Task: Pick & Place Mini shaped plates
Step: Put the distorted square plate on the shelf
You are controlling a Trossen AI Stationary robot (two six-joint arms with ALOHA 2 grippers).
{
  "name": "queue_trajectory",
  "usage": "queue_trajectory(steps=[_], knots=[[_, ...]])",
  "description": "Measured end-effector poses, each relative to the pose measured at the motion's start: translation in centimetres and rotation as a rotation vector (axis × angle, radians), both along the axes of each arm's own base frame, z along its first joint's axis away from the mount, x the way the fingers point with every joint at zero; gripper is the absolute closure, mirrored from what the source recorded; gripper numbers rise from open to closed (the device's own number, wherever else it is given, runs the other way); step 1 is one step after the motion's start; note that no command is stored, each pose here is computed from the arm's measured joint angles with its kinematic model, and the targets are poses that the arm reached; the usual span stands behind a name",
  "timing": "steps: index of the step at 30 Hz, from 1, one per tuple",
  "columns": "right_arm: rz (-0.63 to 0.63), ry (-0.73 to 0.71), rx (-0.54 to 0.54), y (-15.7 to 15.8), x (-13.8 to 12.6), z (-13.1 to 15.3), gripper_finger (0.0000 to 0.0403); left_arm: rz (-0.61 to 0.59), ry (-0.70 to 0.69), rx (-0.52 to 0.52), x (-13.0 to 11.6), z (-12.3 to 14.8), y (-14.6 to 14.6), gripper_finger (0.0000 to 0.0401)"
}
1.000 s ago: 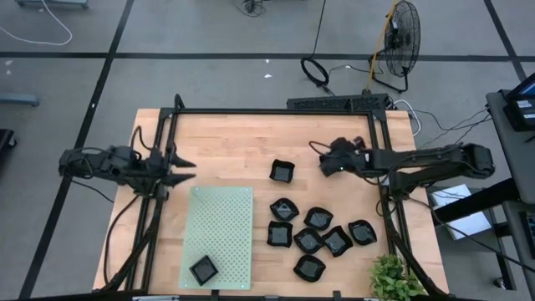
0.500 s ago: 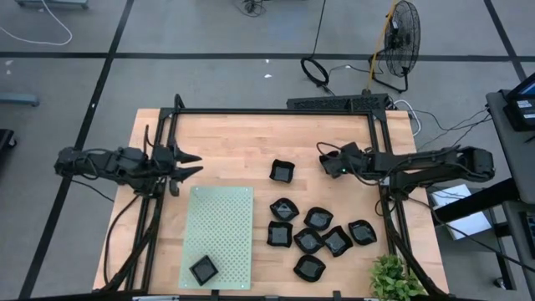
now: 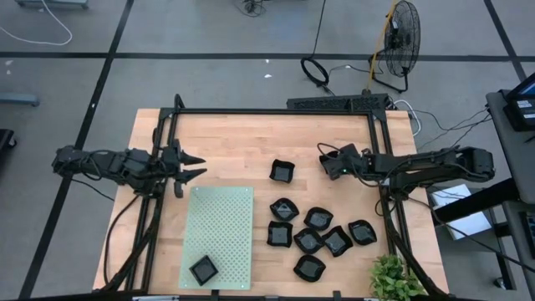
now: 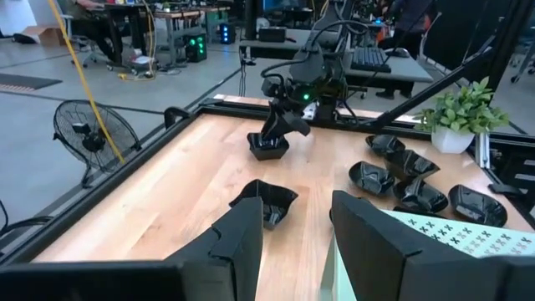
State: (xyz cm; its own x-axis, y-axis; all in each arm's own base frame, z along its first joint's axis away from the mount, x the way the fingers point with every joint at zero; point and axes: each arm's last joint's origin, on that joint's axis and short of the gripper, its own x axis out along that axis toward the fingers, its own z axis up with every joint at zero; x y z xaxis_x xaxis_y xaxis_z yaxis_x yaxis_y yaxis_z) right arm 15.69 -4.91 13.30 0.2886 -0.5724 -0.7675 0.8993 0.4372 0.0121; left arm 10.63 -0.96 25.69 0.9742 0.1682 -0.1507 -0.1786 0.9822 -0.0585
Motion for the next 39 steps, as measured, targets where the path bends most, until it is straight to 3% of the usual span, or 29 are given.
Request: queue_trajectory(steps=[8, 15, 25, 34, 39], knots=[[0.047, 0.021, -0.024, 0.0, 0.1, 0.1, 0.0394, 0.000, 0.000, 0.001, 0.0, 0.0, 0.0, 0.0251], [0.153, -0.064, -0.120, -0.3, 1.5, 1.0, 0.0401, 0.000, 0.000, 0.002, 0.0, 0.0, 0.0, 0.0251], [0.312, -0.323, -0.350, -0.8, 4.0, 4.1, 0.0403, -0.001, 0.001, 0.003, 0.0, 0.0, 0.0, 0.0251], [0.633, -0.726, -0.445, 0.6, 6.1, 7.3, 0.0403, -0.001, 0.001, 0.004, 0.0, 0.0, 0.0, 0.0251], [0.791, -0.796, -0.424, 1.8, 8.4, 8.5, 0.0403, -0.001, 0.001, 0.003, 0.0, 0.0, 0.0, 0.0251]])
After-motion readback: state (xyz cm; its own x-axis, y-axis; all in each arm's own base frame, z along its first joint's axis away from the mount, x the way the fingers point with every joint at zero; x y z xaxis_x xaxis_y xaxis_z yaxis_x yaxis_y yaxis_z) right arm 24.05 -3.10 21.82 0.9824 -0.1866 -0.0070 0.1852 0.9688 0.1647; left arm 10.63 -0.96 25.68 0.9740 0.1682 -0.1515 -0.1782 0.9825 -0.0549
